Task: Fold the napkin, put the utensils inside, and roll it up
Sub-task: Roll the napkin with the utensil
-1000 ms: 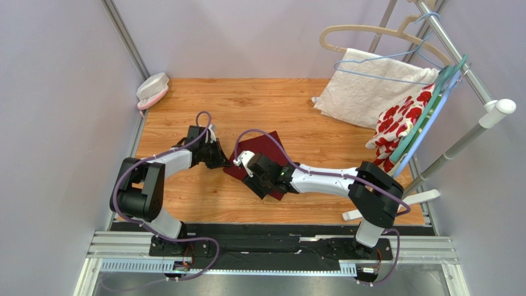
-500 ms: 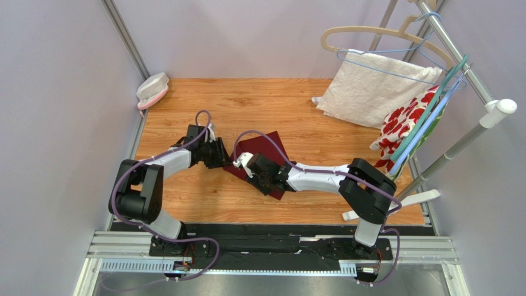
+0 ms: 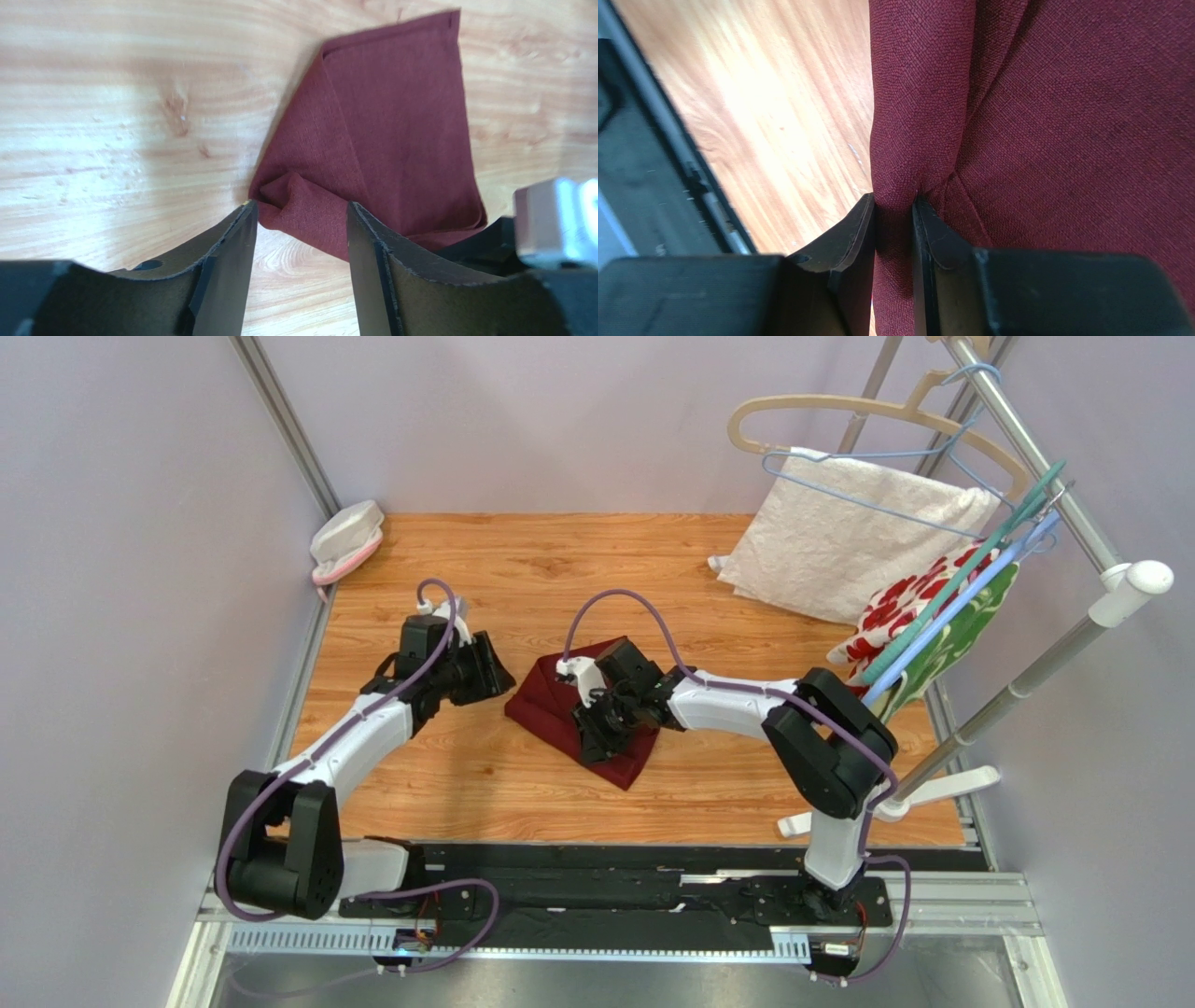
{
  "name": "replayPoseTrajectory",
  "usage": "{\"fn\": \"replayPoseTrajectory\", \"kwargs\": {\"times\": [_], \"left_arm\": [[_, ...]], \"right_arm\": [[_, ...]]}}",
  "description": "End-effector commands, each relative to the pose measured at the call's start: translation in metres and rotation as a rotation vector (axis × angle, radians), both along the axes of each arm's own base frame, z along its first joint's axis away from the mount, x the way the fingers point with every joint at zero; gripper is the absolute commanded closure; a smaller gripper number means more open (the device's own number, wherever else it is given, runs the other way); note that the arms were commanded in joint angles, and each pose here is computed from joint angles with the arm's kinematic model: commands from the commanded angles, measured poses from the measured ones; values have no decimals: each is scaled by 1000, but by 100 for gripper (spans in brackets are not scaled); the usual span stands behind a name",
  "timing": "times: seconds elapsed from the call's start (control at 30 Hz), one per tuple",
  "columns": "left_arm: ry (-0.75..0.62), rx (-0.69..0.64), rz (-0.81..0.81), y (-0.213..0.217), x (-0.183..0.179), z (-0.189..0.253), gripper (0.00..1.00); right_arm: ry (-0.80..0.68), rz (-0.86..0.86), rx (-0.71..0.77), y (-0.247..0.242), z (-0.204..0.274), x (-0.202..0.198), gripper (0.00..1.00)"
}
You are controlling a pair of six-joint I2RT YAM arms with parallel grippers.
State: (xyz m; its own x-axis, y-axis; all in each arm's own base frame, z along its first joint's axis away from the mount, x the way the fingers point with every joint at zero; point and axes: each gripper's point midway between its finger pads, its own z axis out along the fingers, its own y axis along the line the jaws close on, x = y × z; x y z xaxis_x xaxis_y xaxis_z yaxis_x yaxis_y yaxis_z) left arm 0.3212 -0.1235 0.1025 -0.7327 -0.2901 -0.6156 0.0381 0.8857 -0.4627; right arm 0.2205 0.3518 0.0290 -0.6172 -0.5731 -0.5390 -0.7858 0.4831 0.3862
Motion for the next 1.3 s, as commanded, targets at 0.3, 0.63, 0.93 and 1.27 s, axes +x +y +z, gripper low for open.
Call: {"fn": "replayPoseTrajectory", "kwargs": {"times": [0.3, 0.63, 0.93, 1.27], "left_arm": [[3, -157, -50, -25, -6, -11, 50], [-68, -228, -22, -45, -15, -2, 50], [-119, -153, 83, -40, -20, 4, 50], [-66, -287, -78, -87, -4, -16, 50]], "right_arm": [[281, -33, 12, -9, -36, -9, 83], [338, -67, -10, -13, -49, 0, 83], [345, -79, -15, -16, -51, 3, 83], [340, -80, -22, -16, -52, 3, 82]]}}
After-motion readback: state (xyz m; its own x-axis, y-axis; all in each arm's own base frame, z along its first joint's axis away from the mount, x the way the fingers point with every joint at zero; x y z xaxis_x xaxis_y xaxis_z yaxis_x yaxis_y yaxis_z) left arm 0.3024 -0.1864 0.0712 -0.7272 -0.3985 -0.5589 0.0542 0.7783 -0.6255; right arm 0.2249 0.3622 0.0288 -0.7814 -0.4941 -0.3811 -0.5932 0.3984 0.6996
